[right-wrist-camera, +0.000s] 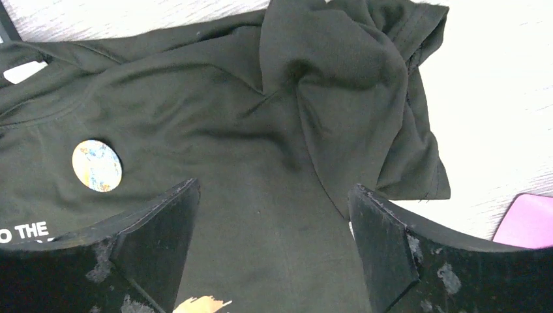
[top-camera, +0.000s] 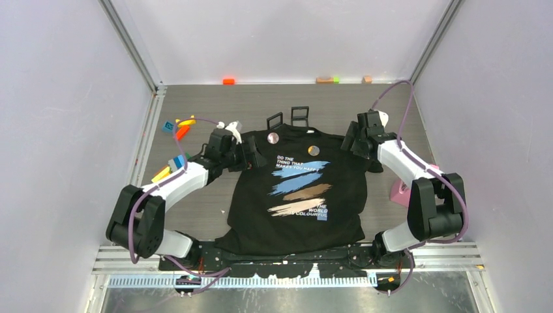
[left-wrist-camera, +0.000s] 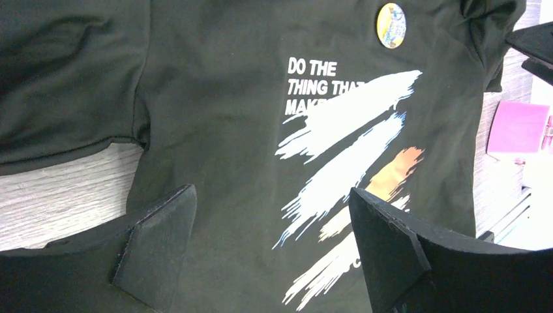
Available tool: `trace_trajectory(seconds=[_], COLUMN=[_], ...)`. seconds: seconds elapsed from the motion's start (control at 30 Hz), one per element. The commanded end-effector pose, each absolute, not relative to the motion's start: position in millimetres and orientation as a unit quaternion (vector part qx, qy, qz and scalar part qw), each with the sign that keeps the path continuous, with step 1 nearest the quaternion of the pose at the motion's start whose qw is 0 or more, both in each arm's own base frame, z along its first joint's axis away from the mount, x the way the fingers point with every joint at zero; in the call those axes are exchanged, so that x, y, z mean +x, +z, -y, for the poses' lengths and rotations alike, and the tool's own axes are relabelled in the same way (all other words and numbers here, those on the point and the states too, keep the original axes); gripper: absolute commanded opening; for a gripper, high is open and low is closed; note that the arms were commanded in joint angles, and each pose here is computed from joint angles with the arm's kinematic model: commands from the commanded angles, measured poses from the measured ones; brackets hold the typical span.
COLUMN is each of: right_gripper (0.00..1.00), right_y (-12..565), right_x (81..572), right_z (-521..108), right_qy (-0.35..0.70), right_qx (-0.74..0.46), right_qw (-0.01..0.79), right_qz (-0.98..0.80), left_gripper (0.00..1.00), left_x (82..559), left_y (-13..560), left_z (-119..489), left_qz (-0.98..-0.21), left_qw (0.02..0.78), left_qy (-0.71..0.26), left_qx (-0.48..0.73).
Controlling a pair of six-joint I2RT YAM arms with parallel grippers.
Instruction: Pin the brooch onto the clothing
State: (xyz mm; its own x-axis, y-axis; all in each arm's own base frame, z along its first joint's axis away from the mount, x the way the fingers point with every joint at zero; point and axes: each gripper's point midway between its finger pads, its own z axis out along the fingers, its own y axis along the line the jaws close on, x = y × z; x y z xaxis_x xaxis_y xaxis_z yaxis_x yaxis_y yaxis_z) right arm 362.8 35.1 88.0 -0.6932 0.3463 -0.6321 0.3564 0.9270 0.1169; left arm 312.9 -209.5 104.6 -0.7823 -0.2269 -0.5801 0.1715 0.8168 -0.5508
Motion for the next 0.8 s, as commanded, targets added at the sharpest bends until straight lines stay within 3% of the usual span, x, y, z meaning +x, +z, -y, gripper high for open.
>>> trace_trajectory(seconds=[0.0,0.17,0.33,0.6,0.77], right_gripper=[0.89,0.89,0.9,0.9,0.91], right_y=[103,133,183,275,284], right_x=[362,357,350,326,310], right_z=[-39,-35,-24,-4,5], right_qy=[0.01,0.007,0.004,0.013,0.019], right_qx=[0.201,0.208,0.22,0.232,0.229], right_qw=[0.358,0.374,0.43,0.559,0.623], right_qz=[-0.912,-0.904,-0.876,-0.796,-0.748], left_gripper=[0.91,0.99,1.0,0.98,0.98], left_x=[319,329,331,325,318], left_y=[112,141,197,308,318], left_z=[210,178,140,99,55], left_qz=[-0.888,-0.889,-0.881,-0.829,-0.782], left_qw=[0.329,0.36,0.393,0.533,0.621], left_qy=[-0.319,-0.28,-0.258,-0.168,-0.062], left_qx=[-0.034,-0.045,-0.052,0.013,0.005])
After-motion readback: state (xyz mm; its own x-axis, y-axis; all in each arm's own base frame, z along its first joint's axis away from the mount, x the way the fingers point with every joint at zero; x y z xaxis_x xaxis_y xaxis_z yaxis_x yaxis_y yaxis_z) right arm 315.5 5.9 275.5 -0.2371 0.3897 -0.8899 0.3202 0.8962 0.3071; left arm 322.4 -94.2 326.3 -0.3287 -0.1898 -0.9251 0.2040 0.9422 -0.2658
